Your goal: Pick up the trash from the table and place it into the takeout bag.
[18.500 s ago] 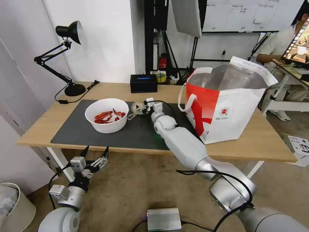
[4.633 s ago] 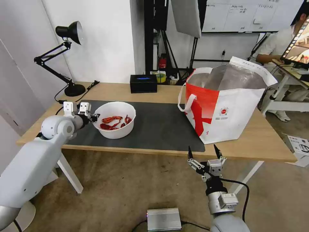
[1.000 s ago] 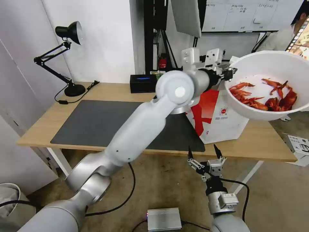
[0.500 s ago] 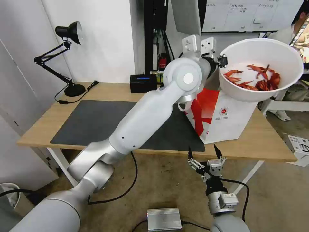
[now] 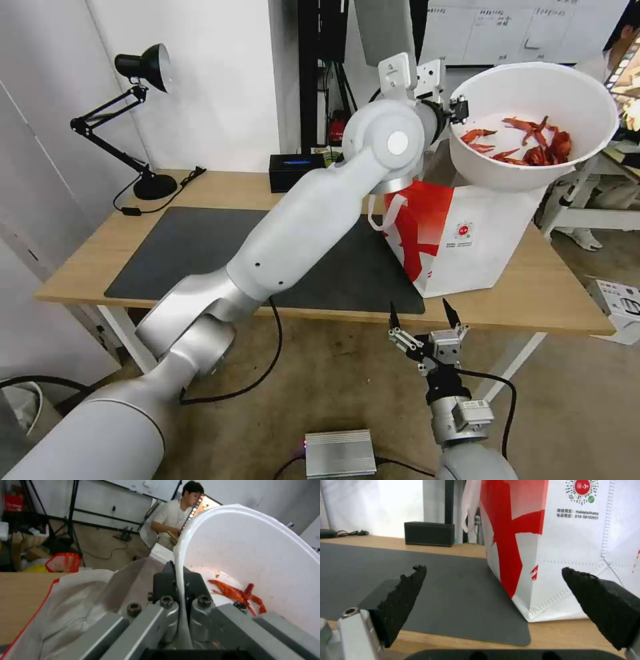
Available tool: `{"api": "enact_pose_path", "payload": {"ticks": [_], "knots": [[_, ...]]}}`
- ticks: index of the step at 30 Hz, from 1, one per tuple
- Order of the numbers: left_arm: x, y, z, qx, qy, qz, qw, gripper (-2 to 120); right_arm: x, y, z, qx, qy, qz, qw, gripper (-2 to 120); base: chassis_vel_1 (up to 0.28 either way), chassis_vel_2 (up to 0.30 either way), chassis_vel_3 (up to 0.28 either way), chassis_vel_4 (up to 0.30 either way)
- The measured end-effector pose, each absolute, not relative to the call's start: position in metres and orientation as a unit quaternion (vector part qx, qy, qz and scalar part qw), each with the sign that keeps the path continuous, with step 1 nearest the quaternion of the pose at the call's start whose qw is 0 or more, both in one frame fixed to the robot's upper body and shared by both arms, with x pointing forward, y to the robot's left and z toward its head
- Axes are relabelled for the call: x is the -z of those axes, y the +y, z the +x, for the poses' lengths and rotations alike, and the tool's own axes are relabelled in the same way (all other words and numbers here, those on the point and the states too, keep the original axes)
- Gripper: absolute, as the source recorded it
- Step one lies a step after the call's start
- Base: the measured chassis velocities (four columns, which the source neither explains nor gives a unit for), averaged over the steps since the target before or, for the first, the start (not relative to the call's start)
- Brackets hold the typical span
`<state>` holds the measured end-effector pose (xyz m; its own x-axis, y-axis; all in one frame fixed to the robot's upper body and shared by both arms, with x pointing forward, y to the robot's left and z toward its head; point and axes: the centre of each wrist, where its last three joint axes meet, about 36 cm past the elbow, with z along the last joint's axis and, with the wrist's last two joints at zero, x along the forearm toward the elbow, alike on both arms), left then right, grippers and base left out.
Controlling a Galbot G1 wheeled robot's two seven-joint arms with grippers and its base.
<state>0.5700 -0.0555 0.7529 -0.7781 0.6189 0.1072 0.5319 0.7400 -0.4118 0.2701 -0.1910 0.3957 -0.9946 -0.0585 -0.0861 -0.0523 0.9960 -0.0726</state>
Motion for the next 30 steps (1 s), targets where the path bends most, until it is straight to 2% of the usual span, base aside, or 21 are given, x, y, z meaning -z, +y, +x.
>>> {"api": "enact_pose_path", "payload": {"ticks": [19, 30], "knots": [[-0.755, -0.050, 0.597, -0.199, -0.933, -0.279, 0.106, 0, -0.396, -0.191, 0.270, 0.035, 0.998, -0.028, 0.044, 100, 0.000, 0.000, 0.000, 0.000], [-0.734, -0.051, 0.607, -0.201, -0.944, -0.236, 0.114, 0, -0.396, -0.191, 0.270, 0.035, 0.998, -0.028, 0.044, 100, 0.000, 0.000, 0.000, 0.000]]}}
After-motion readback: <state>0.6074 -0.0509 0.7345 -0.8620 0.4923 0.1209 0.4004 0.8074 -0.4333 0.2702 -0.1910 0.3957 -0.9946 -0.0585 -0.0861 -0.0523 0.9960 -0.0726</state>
